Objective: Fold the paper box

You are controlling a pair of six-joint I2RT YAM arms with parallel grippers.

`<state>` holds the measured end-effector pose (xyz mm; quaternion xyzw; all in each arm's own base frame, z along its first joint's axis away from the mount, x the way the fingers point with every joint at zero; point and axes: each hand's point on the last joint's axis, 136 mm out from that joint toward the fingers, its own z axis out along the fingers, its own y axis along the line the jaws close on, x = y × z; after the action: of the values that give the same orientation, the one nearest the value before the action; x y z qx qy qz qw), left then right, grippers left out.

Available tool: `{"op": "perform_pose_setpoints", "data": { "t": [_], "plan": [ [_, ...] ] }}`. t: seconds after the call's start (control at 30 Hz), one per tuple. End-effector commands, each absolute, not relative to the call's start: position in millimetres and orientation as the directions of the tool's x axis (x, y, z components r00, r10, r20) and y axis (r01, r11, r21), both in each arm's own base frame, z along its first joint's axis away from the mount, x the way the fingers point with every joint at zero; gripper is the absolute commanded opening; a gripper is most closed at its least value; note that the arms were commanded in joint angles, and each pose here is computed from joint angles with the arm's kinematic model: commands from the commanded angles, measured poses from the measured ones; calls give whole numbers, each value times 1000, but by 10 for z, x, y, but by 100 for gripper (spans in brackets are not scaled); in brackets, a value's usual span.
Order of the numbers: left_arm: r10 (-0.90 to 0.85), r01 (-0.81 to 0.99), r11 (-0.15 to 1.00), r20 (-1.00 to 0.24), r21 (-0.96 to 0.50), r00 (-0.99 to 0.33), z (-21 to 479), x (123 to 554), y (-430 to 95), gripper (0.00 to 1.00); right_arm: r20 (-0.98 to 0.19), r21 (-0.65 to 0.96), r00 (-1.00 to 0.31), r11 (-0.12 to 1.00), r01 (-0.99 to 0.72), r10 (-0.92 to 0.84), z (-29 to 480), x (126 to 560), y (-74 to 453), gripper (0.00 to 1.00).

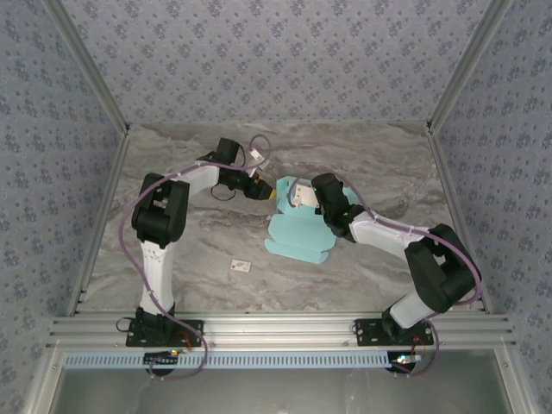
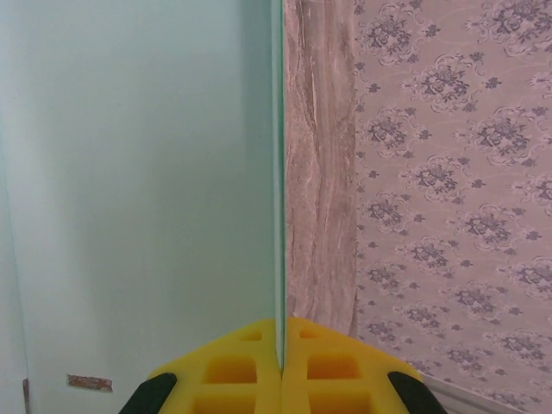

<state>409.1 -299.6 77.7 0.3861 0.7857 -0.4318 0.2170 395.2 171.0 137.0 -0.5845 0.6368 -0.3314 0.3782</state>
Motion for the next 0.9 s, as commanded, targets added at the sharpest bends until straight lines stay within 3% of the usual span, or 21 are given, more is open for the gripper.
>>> {"op": "perform_pose_setpoints", "data": {
  "t": [0.0, 0.87],
  "plan": [
    [416, 826, 225, -715, -517, -561, 1013, 3972, -3107, 49, -77, -897, -29, 82, -435, -997, 1493, 3984, 1698, 0],
    [359, 838, 216, -758, -501, -545, 1104, 3912, -3217, 55, -78, -894, -46, 90, -440, -996, 1443, 4001, 1710, 0]
  ]
}}
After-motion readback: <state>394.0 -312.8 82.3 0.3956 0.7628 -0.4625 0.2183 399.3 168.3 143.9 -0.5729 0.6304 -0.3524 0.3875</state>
